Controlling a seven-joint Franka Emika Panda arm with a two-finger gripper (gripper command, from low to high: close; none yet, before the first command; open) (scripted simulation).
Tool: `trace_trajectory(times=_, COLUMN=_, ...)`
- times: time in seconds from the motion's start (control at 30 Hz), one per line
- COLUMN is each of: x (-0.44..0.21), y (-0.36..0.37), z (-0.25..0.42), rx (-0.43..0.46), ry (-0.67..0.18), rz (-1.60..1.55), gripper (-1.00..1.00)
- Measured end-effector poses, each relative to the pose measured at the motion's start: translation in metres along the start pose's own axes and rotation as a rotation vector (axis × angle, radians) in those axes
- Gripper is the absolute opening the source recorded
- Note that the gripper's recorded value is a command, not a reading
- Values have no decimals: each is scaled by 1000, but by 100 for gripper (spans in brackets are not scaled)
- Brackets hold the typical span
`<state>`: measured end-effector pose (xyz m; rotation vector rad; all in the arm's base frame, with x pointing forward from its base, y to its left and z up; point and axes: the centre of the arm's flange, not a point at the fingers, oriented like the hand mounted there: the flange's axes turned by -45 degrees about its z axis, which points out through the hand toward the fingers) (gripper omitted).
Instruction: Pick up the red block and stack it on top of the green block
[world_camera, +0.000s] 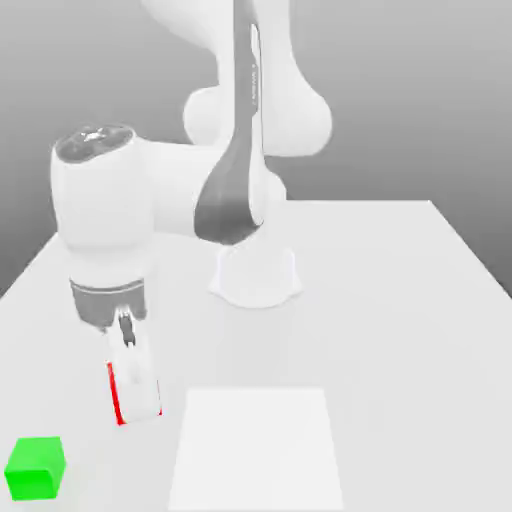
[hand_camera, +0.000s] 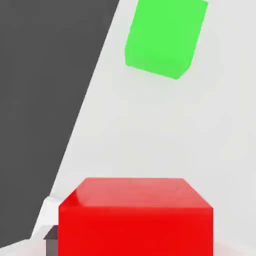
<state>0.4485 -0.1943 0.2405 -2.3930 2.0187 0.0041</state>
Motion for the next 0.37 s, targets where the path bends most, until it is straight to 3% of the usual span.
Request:
trace_trajectory(times=0.1, x=56, y=6, z=-1, rx=-3, ry=8, rz=170, gripper=-100)
trace_trajectory(times=0.2, x=69, y=8, z=34, rx=-3, ry=10, rz=208, gripper=-100)
trace_trajectory(times=0.23, x=70, y=8, z=49, rx=-4, ry=10, rz=210, gripper=100)
trace_trajectory(times=0.37, x=70, y=8, z=49, rx=-4, ry=10, rz=210, gripper=100)
